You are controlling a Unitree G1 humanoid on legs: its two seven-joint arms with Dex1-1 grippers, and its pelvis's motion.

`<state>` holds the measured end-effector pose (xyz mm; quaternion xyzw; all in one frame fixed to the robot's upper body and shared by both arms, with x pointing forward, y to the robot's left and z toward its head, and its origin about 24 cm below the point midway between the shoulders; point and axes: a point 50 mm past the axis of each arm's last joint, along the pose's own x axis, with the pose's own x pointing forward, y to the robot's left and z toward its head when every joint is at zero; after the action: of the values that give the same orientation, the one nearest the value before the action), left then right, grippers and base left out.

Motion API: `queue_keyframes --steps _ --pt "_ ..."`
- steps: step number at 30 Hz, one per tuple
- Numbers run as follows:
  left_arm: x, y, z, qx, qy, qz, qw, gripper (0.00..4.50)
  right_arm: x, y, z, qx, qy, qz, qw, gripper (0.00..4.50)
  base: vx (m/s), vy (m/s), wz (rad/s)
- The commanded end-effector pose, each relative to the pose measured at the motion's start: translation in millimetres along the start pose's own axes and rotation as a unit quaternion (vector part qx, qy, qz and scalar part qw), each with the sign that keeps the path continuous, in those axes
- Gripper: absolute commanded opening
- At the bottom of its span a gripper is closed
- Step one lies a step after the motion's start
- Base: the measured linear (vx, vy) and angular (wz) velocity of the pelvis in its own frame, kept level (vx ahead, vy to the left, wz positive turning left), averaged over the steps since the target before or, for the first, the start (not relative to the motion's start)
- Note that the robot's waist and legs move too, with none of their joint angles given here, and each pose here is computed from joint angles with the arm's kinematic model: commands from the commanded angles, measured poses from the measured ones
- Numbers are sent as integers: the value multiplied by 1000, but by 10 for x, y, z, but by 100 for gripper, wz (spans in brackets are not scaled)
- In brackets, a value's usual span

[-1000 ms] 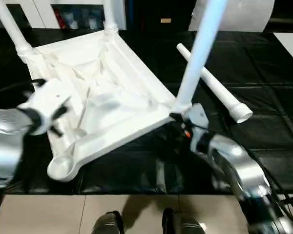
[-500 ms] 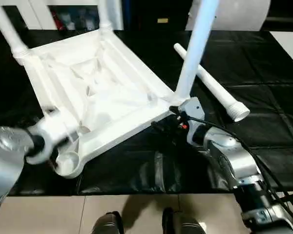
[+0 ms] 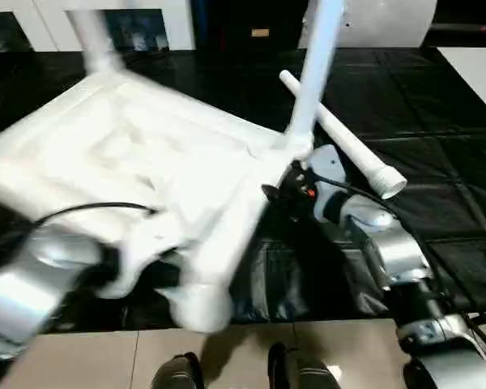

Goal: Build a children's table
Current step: Rotate table base

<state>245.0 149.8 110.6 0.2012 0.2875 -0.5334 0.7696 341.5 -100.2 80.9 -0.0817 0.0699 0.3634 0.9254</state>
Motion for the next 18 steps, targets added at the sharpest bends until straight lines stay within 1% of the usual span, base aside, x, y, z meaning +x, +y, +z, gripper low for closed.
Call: queue_keyframes --steps 1,3,5,6,7,8,9,12,13,14,15,16,18 --pt "56 25 115 15 -26 4 1000 3 53 68 -34 1 9 12 1000 450 0 0 0" --pt "123 143 142 25 -29 47 998 3 74 74 -25 2 5 12 1000 450 0 0 0" --pt "154 213 154 27 -33 73 996 3 79 74 -12 4 -1 11 1000 450 0 0 0" --pt "179 312 169 23 -37 112 993 3 72 45 16 4 -9 3 1000 450 0 0 0" --pt "179 312 169 23 -37 112 993 3 72 45 16 4 -9 3 1000 450 0 0 0" --pt "165 372 136 28 -23 135 990 3 28 -56 103 1 -22 -17 1000 450 0 0 0" --pt "148 376 112 28 -17 137 990 3 -9 -136 177 -4 -31 -31 999 450 0 0 0" --pt "126 372 103 26 -19 138 990 3 -52 -224 249 -9 -34 -42 998 450 0 0 0" --pt "113 373 100 26 -19 139 990 3 -73 -272 284 -11 -35 -48 998 450 0 0 0" --pt "90 378 102 26 -23 144 989 3 -110 -363 334 -18 -32 -62 997 450 0 0 0" --pt "68 386 125 30 -36 150 988 3 -147 -470 372 -22 -25 -82 996 450 0 0 0" --pt "38 384 177 30 -63 153 986 3 -196 -610 407 -27 -10 -107 994 450 0 0 0" --pt "1 370 250 24 -98 148 984 3 -250 -768 413 -33 20 -134 990 450 0 0 0"
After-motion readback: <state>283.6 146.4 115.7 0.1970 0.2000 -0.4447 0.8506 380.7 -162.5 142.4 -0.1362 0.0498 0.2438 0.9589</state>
